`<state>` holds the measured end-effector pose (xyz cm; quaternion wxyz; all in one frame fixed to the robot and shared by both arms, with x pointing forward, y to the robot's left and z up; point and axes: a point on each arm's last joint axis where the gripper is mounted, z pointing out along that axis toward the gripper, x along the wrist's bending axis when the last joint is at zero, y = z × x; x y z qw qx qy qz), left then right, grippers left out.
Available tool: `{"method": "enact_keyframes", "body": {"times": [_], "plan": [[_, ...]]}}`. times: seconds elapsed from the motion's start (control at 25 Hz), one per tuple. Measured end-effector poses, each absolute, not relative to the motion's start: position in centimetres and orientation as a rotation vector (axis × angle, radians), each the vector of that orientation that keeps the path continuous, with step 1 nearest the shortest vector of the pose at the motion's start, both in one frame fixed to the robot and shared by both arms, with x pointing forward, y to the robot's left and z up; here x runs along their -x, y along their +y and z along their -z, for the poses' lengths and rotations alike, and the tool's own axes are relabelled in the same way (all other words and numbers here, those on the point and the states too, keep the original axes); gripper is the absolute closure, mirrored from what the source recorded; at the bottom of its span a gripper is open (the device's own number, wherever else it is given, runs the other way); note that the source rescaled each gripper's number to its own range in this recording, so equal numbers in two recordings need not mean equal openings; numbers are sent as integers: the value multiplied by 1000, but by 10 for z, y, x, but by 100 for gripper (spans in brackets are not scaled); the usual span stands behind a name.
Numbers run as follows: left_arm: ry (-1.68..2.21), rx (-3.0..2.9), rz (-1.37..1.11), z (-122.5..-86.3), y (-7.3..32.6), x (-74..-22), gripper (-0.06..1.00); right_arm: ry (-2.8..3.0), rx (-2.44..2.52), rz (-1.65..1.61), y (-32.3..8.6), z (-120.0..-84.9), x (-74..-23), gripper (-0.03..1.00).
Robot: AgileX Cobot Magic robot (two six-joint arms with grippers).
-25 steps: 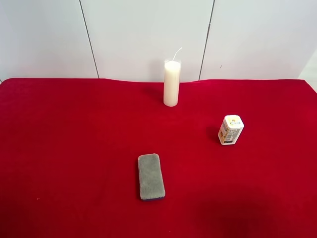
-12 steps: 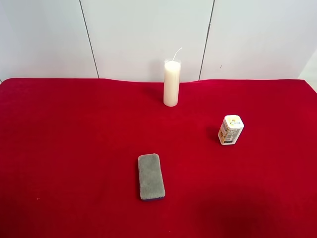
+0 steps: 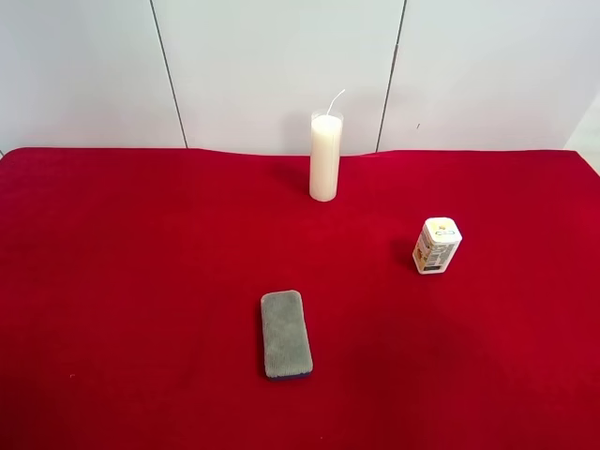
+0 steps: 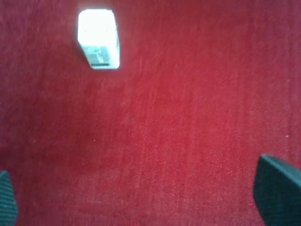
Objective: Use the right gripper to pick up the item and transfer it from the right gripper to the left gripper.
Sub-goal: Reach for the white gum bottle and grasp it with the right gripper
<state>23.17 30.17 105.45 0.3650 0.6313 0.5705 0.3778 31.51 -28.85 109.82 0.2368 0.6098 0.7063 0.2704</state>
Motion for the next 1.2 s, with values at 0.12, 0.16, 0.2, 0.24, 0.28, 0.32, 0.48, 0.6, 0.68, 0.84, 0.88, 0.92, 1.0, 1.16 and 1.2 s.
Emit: {"method": "enact_keyframes", "body": {"times": [0.12,0.16,0.2,0.24,0.28,0.32,0.48,0.6,0.68,0.84,0.88,0.92,1.0,1.16,1.2], "plan": [[1467,-1624,-972,-1055,302,-232,-6,2038,-1709,-664,-282,-1097,-343,-3],[1467,-1624,-972,-1055,302,-232,-6,2068,-1718,-640,-280,-1095,-352,-3],[1467,-1624,-972,-1055,302,-232,-6,2100,-1733,-611,-277,-1093,-362,-3],[1467,-1624,-972,-1055,302,-232,-6,2131,-1748,-581,-274,-1090,-373,-3],[1467,-1624,-972,-1055,302,-232,-6,2160,-1760,-551,-271,-1086,-383,-3],[1467,-1624,-972,-1055,302,-232,-6,2174,-1771,-533,-269,-1083,-393,-3],[1467,-1624,-972,-1055,302,-232,-6,2220,-1837,-445,-262,-1063,-434,-3],[1467,-1624,-972,-1055,302,-232,-6,2251,-1867,-389,-257,-1050,-461,-3],[1467,-1624,-972,-1055,302,-232,-6,2263,-1877,-366,-254,-1044,-479,-3],[1467,-1624,-972,-1055,302,-232,-6,2277,-1890,-339,-248,-1035,-513,-3],[1467,-1624,-972,-1055,302,-232,-6,2281,-1893,-333,-246,-1031,-520,-3],[1467,-1624,-972,-1055,302,-232,-6,2287,-1899,-321,-245,-1026,-528,-3],[1467,-1624,-972,-1055,302,-232,-6,2300,-1907,-299,-242,-1012,-539,-3],[1467,-1624,-972,-1055,302,-232,-6,2326,-1926,-252,-239,-984,-553,-3],[1467,-1624,-972,-1055,302,-232,-6,2334,-1931,-236,-238,-976,-556,-3]]}}
